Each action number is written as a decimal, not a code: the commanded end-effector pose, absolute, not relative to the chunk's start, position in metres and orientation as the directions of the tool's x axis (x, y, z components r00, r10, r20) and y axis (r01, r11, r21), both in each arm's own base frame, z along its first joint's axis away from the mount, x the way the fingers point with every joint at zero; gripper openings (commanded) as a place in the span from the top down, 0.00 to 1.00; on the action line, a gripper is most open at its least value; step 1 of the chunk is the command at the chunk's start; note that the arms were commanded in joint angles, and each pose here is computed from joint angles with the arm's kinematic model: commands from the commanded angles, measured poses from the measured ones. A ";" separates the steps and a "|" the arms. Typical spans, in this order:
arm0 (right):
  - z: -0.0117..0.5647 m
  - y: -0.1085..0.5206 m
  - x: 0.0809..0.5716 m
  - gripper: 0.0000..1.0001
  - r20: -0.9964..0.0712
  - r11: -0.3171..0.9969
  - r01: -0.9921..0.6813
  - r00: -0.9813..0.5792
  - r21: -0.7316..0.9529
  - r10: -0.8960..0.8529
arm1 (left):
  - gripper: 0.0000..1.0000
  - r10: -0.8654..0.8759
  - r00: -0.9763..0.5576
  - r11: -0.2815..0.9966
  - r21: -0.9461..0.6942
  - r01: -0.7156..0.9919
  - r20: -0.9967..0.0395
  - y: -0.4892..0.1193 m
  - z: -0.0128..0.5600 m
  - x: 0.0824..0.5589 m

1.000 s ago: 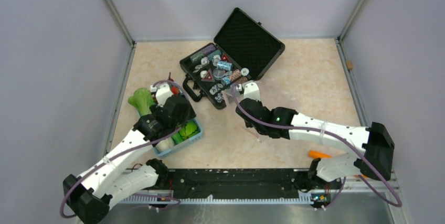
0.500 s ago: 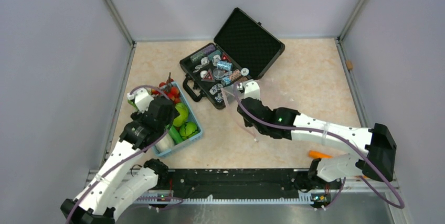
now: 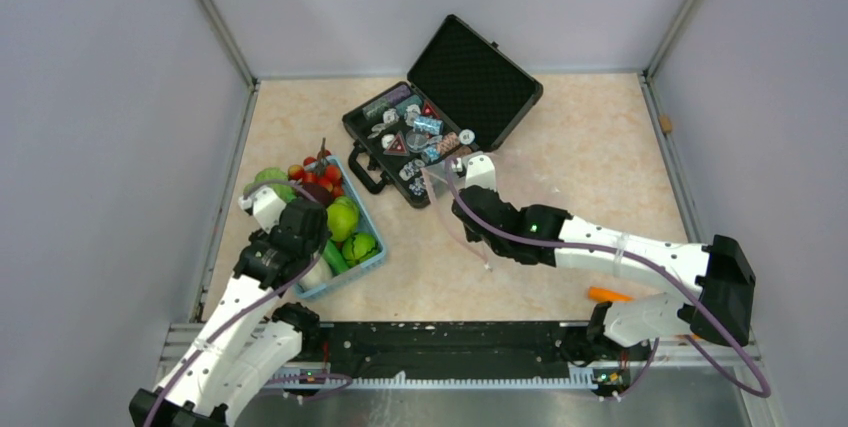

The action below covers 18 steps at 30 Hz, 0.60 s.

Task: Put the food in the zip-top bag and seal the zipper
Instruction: Pick up the fake vegetable from the bin.

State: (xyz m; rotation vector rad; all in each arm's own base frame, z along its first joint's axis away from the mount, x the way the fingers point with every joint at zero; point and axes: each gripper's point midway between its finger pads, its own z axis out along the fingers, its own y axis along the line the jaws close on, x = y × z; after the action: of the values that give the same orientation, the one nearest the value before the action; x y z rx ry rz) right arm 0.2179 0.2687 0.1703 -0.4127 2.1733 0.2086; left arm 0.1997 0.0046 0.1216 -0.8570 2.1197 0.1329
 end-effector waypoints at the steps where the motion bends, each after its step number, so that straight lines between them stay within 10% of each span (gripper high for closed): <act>1: 0.185 0.266 0.223 1.00 -0.831 0.940 -0.341 -0.527 0.015 -0.178 | 0.19 -0.563 -0.362 0.726 -0.236 -0.646 -0.743 0.008 0.120 0.205; 18: 0.184 0.264 0.223 1.00 -0.838 0.940 -0.341 -0.516 0.012 -0.176 | 0.22 -0.619 -0.221 0.607 -0.280 -0.744 -0.754 0.030 0.129 0.189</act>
State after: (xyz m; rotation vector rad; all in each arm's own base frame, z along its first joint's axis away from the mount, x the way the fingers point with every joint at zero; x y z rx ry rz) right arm 0.2205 0.2659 0.1716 -0.4026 2.1627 0.1876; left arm 0.1966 0.0149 0.1132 -0.9699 2.0467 0.1499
